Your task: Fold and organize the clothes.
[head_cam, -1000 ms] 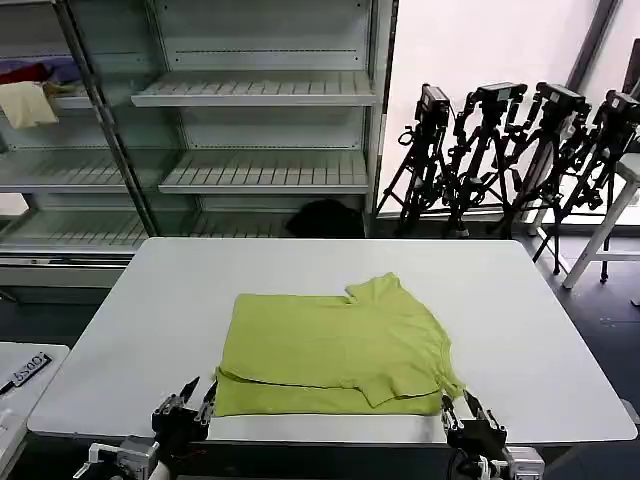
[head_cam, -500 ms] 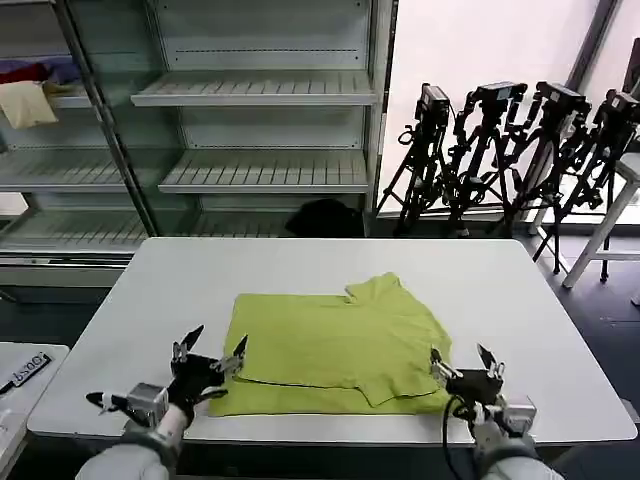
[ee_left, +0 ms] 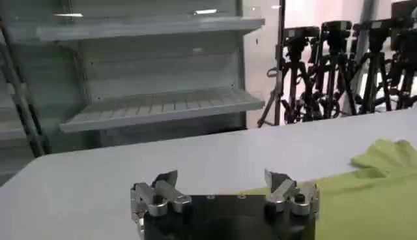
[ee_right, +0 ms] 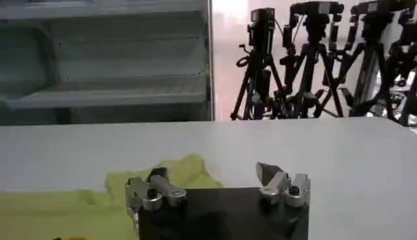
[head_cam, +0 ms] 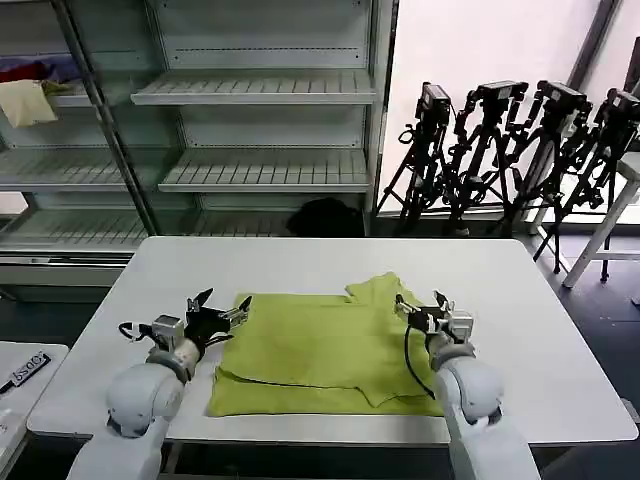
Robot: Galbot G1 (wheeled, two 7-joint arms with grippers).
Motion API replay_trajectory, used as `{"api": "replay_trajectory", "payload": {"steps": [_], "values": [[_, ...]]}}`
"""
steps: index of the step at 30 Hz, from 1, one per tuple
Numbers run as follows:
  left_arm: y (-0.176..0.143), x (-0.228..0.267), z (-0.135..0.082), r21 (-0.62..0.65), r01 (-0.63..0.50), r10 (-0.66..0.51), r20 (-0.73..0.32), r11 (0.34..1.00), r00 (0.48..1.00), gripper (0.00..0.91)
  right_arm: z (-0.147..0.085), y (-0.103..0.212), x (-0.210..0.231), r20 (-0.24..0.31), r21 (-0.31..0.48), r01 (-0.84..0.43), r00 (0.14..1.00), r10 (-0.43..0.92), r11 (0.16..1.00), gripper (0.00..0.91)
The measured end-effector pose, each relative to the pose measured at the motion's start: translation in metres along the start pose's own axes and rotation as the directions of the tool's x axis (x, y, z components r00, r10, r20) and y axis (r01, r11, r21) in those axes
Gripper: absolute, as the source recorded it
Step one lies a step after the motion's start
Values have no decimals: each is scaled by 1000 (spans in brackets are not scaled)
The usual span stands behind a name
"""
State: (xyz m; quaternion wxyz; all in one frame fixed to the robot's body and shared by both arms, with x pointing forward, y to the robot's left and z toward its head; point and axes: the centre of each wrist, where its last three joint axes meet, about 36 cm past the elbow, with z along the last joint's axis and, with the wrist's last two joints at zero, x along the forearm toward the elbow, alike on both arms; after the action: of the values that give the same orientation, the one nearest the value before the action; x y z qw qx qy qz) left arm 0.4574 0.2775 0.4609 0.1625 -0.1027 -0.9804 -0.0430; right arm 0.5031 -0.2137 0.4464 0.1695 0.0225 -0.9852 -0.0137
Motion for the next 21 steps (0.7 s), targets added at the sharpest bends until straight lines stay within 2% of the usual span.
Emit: {"api": "replay_trajectory", "payload": {"steps": [11,21], "values": [[21,-55,0,-2,-13,13,-70,1000,997,907,-2,5,-53,-65,6,-2,998,2,1000,907],[34,-72,8,-2,-19,19,-118,1000,993,907,1,9,-73,-103,24,-4,995,6,1000,907]]}}
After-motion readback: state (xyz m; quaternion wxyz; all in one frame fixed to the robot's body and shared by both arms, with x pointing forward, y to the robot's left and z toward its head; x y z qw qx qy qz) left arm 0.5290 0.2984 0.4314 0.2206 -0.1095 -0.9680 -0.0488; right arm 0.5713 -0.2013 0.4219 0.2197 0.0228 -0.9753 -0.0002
